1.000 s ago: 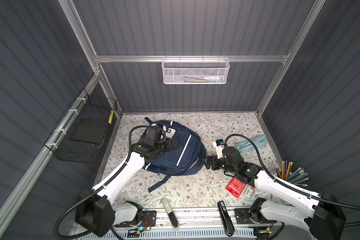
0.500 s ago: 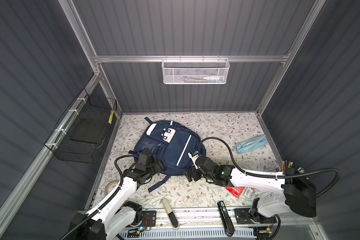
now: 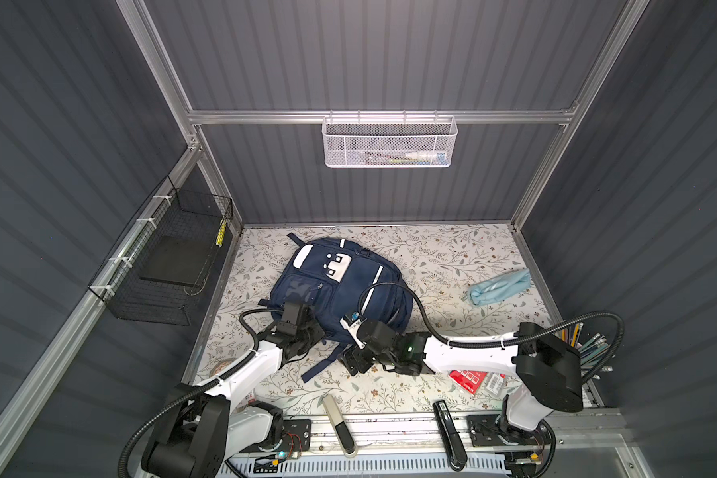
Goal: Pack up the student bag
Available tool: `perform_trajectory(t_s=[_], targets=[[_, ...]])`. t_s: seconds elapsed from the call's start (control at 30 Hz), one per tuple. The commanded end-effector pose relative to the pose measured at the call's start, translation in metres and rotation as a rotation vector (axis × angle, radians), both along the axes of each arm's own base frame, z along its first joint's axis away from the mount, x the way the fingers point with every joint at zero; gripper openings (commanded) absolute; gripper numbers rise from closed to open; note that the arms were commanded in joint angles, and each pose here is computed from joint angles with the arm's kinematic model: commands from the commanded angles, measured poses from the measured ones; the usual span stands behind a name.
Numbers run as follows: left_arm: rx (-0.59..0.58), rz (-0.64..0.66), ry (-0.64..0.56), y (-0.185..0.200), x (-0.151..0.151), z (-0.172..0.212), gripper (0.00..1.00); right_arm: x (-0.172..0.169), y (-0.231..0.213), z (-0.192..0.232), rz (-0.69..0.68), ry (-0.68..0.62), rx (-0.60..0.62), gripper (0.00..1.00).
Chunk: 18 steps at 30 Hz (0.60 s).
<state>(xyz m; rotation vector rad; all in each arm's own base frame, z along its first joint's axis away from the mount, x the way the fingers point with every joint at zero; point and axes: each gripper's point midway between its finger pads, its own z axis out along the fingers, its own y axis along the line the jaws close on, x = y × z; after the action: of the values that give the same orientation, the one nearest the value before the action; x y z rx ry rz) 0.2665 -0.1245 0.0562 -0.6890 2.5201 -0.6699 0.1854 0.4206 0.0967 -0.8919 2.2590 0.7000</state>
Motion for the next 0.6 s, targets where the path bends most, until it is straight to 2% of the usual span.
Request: perform_trajectory(t_s=[0.0,0.1,0.27,0.4,0.5,0.57], targets=[[-0.181,-0.043,-0.111,-0.030,0.020,0.055,0.00,0.005,0.020,0.014,0.034,-0.029,0.056,0.83],[-0.239,-0.043,-0.137,-0.036,0.021,0.071,0.00,0.006,0.031,0.016,0.064,-0.042,0.076,0.77],[-0.262,-0.049,-0.172,-0.039,0.025,0.090,0.00,0.010,0.035,0.005,0.052,-0.034,0.055,0.70],[-0.319,-0.063,-0.187,-0.047,0.026,0.101,0.00,0.042,0.029,0.004,-0.054,-0.034,0.067,0.70],[-0.319,-0.063,-0.179,-0.046,0.022,0.100,0.00,0.068,0.033,0.005,-0.098,-0.086,0.074,0.69],[-0.320,-0.067,-0.164,-0.046,0.019,0.095,0.00,0.079,0.043,0.011,-0.093,-0.130,0.085,0.64]])
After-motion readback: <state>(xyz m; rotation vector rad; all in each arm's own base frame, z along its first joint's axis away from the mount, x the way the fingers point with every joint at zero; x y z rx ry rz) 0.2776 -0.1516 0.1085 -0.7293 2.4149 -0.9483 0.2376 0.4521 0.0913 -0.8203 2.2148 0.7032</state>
